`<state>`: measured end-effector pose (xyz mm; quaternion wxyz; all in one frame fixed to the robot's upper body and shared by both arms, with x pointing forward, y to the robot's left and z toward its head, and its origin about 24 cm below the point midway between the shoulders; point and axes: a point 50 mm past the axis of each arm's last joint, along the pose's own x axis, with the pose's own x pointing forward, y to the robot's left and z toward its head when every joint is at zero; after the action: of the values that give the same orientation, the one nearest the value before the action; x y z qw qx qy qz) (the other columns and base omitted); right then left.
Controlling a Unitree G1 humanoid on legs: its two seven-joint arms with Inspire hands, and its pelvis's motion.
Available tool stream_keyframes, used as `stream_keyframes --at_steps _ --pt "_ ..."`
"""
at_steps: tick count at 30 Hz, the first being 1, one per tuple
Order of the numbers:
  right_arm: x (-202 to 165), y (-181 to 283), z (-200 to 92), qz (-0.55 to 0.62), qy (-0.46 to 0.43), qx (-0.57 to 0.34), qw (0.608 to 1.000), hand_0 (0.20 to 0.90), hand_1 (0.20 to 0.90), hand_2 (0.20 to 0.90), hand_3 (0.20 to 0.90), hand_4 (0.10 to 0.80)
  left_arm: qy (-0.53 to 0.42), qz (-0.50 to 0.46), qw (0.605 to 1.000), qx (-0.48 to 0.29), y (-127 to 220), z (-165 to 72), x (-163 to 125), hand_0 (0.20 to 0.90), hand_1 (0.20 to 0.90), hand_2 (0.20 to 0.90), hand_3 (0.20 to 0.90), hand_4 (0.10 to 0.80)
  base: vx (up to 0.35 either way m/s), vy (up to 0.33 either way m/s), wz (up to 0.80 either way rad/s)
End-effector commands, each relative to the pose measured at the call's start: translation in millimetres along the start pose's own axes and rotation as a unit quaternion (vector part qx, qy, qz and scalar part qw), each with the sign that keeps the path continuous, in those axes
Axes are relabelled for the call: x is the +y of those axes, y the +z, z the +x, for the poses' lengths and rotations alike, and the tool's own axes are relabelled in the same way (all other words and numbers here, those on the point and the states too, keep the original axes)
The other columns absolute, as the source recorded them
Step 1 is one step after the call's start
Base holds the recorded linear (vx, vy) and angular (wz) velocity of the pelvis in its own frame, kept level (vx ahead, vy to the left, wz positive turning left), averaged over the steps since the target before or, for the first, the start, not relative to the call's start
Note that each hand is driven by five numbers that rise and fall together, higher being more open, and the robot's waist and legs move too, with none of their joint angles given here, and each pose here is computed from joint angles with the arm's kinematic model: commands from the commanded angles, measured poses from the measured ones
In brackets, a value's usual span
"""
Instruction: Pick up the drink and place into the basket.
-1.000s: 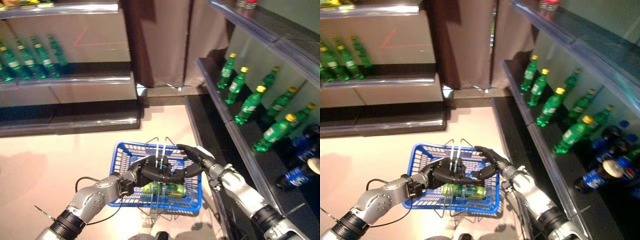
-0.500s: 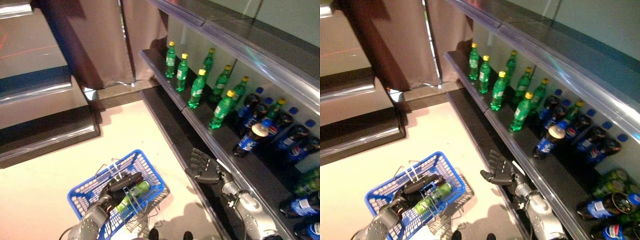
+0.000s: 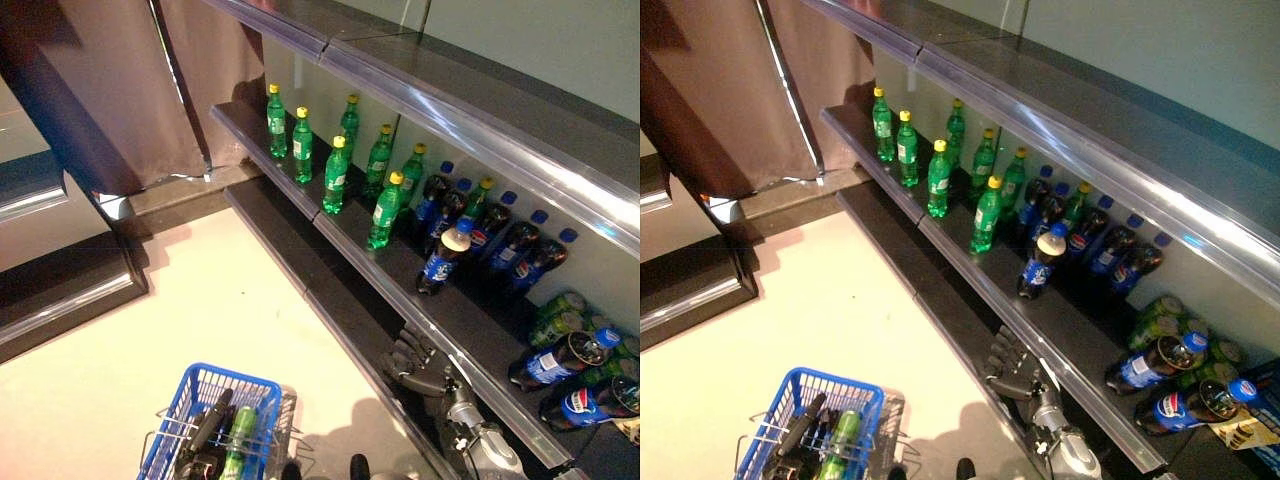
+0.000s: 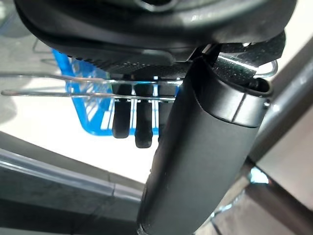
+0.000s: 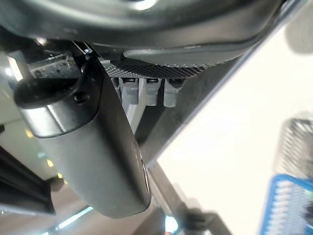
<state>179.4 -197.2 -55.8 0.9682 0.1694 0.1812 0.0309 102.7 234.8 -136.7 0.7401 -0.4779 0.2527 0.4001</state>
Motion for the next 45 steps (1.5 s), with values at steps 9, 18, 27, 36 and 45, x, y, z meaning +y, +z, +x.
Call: stream_keyframes --at_steps 9,18,27,36,45 --pt "9 28 13 -0.050 0.019 -0.074 0.996 0.900 0.900 0.900 0.900 0.800 -0.153 -0.022 0.973 -0.171 69 7 -59 0.300 0.300 0.300 0.200 0.100 0.002 -0.002 -0.04" --pt "8 26 10 -0.064 0.024 -0.066 0.996 0.900 0.900 0.900 0.900 0.800 -0.143 -0.034 0.974 -0.173 70 5 -44 0.300 0.300 0.300 0.200 0.100 0.026 0.008 -0.01" --pt "12 27 11 -0.076 0.031 -0.063 0.995 0.900 0.900 0.900 0.900 0.800 -0.138 -0.038 0.975 -0.167 66 4 -38 0.300 0.300 0.300 0.200 0.100 0.019 0.059 0.00" --pt "16 29 15 -0.085 0.023 -0.071 0.994 0.900 0.900 0.900 0.900 0.800 -0.145 -0.037 0.974 -0.169 66 6 -42 0.300 0.300 0.300 0.200 0.100 0.002 0.138 0.19" --pt "19 36 19 -0.094 0.017 -0.090 0.991 0.900 0.900 0.900 0.900 0.800 -0.140 -0.019 0.976 -0.168 80 11 -44 0.300 0.300 0.300 0.200 0.100 0.011 0.176 0.31"
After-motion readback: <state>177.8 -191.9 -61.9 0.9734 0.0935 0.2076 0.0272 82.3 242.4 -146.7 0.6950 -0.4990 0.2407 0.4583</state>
